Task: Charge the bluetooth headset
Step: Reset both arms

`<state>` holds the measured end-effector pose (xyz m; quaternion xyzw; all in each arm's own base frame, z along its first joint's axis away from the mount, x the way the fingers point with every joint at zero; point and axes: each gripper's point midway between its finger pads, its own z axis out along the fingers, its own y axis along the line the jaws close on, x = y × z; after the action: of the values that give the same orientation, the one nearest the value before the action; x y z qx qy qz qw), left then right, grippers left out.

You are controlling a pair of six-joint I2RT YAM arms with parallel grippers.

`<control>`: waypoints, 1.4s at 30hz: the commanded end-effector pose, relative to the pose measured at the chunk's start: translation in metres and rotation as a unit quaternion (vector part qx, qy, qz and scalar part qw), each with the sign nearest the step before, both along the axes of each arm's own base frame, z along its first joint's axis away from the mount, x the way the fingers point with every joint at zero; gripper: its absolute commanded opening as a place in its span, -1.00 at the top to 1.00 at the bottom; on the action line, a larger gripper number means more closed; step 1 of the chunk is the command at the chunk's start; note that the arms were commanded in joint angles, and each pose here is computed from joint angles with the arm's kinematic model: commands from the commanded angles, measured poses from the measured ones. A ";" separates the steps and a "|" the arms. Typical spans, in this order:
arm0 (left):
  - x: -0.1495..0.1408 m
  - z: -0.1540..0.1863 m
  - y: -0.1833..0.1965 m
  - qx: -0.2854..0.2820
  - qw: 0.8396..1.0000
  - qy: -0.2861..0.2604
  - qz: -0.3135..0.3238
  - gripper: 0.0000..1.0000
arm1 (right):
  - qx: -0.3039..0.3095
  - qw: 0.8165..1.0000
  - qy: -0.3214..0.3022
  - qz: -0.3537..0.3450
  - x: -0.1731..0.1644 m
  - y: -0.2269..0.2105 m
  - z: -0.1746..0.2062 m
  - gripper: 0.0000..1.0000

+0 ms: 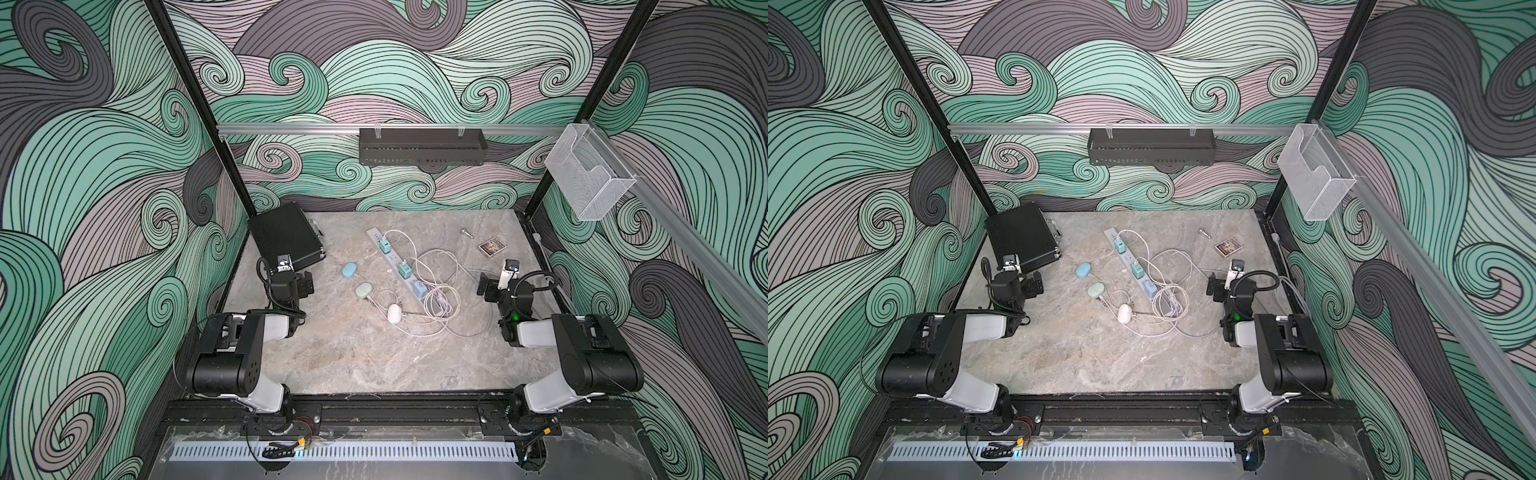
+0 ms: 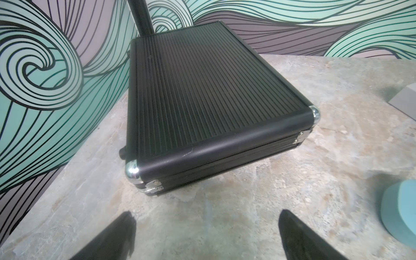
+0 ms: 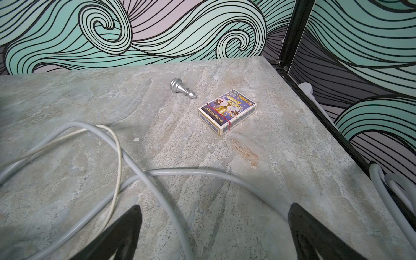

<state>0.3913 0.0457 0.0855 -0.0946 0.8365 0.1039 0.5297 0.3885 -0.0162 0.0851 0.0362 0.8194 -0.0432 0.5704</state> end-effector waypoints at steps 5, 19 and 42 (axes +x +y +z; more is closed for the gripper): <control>0.002 0.003 0.002 -0.003 1.000 -0.005 0.005 -0.97 | -0.003 1.000 -0.020 -0.003 0.006 0.000 0.012 -0.99; 0.002 0.003 0.003 -0.003 1.000 -0.005 0.005 -0.97 | -0.003 1.000 -0.020 -0.003 0.006 0.000 0.011 -0.99; 0.005 0.002 0.002 -0.019 1.000 0.000 -0.008 -0.97 | -0.003 1.000 -0.019 -0.003 0.006 0.000 0.011 -0.99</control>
<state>0.3900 0.0456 0.0756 -0.0897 0.8454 0.0908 0.5186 0.3886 -0.0159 0.0851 0.0357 0.8194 -0.0430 0.5705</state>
